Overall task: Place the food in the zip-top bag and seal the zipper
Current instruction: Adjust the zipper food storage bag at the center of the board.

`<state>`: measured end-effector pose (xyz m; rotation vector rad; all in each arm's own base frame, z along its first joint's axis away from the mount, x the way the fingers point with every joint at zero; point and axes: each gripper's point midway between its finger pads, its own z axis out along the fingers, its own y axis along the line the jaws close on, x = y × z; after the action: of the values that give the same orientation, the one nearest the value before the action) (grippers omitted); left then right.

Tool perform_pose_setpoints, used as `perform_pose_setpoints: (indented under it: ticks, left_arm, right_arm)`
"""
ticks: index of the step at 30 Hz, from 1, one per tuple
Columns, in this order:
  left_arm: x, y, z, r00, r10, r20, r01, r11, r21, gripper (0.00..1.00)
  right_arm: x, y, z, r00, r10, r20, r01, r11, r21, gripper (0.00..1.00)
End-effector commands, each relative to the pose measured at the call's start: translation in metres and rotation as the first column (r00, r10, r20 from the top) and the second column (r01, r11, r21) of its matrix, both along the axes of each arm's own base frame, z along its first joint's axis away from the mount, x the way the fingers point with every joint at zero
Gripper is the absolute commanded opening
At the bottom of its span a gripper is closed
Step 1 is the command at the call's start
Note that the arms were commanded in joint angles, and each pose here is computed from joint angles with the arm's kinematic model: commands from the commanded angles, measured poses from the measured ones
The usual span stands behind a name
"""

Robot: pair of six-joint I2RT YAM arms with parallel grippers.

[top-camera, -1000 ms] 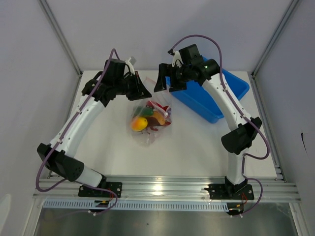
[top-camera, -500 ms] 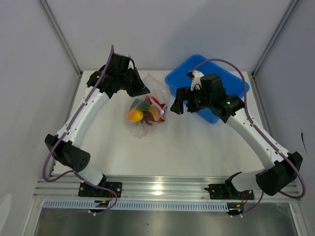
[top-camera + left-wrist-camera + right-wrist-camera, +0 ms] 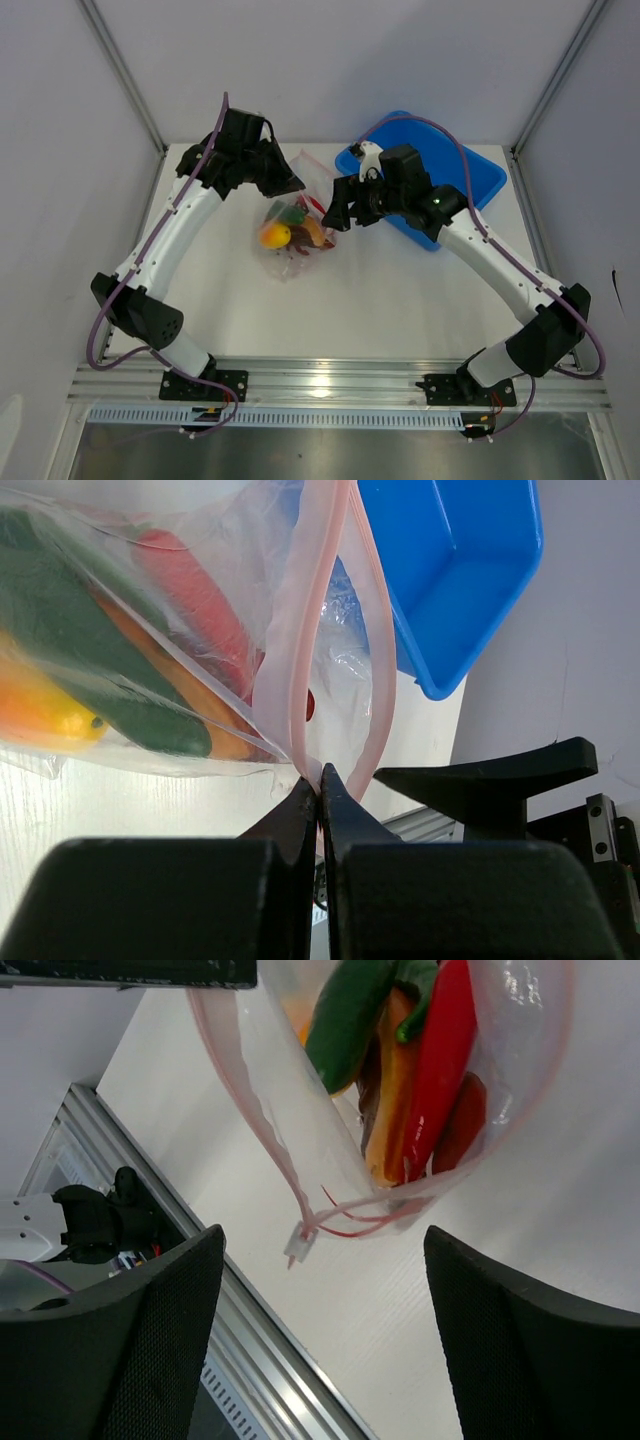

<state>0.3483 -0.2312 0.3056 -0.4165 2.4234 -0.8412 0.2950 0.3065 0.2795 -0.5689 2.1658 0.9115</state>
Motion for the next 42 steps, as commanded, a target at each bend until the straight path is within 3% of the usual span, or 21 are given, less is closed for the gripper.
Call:
perform_pose_setpoints:
  ticks: [1,21,29,33,36,42]
  left_arm:
    - [0.006,-0.006,0.031,0.997,0.004,0.074,0.001,0.997,-0.071,0.01]
    - [0.005,-0.012,0.03,0.997,-0.027,0.073,0.033,0.995,-0.091,0.01]
    - [0.003,-0.015,0.028,0.995,-0.061,0.08,0.068,0.994,-0.085,0.01]
    - [0.003,-0.019,0.026,0.984,-0.143,0.11,0.152,0.985,-0.083,0.02]
    - [0.004,-0.017,0.024,0.975,-0.185,0.122,0.194,0.979,-0.066,0.13]
    - [0.011,-0.002,0.025,0.961,-0.226,0.16,0.223,0.974,0.038,0.48]
  right_arm:
    - [0.001,0.012,0.016,1.0,0.016,0.013,-0.016,1.0,0.023,0.81]
    - [0.008,0.026,-0.011,0.998,0.006,-0.07,-0.012,0.997,-0.078,0.47]
    - [0.018,0.031,-0.009,0.997,-0.007,-0.079,-0.002,0.994,-0.109,0.17]
    - [0.015,0.027,-0.001,0.997,0.012,-0.075,-0.022,0.991,-0.132,0.03]
    - [0.008,0.029,0.01,0.995,0.06,-0.079,-0.07,0.989,-0.128,0.0]
    - [-0.006,0.024,0.031,0.988,0.128,-0.087,-0.14,0.98,-0.144,0.0]
